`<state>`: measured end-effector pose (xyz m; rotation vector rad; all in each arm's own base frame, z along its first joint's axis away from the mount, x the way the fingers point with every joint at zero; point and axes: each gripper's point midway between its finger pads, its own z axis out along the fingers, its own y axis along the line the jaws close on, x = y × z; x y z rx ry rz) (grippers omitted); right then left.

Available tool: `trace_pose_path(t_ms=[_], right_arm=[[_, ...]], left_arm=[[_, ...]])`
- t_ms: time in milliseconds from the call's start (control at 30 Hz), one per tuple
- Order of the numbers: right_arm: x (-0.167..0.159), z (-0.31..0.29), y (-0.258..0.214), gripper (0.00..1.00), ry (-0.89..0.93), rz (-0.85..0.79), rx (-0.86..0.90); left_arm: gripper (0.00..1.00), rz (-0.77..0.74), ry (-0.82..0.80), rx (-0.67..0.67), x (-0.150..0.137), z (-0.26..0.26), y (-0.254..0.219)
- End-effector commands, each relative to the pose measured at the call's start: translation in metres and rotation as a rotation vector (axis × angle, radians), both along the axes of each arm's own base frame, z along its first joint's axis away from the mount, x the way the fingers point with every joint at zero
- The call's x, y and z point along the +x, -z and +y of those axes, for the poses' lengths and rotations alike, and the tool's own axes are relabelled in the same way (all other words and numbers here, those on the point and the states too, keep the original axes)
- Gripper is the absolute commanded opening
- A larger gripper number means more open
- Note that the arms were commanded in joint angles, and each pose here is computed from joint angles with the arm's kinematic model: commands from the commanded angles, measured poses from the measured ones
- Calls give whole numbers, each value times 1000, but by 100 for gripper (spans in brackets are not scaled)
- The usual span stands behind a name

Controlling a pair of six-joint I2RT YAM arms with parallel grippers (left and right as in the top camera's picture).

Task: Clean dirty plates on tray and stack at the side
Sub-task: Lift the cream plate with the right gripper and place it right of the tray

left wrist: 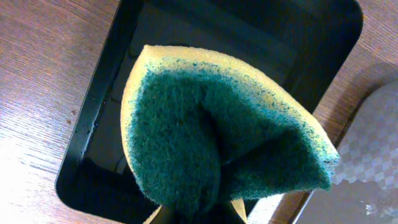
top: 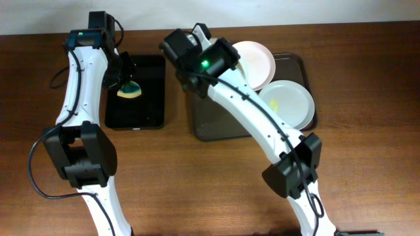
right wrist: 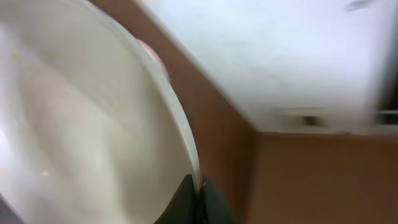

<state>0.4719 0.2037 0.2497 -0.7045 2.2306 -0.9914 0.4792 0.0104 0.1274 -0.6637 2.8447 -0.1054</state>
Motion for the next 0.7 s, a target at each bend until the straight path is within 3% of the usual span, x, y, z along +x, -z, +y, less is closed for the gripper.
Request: trace_pose_path(t_ms=[0,133,267,467,667], right_arm=[[14,-29,26,4,115,111,393],[24,-86,26,4,195,269,866],[29,-193,24,4,370,292,1221],[8,-325,43,4,631,184,1304],[-14,-427,91,4,957,13,1193]], left_arm=[[0,-23,17,-5,1,1,-11],[0,-25,17,-5,1,1,-11],[0,-24,17,-5,1,1,-11],[0,-25,17,-5,1,1,-11],[0,-24,28,-5,1,-4,-11]])
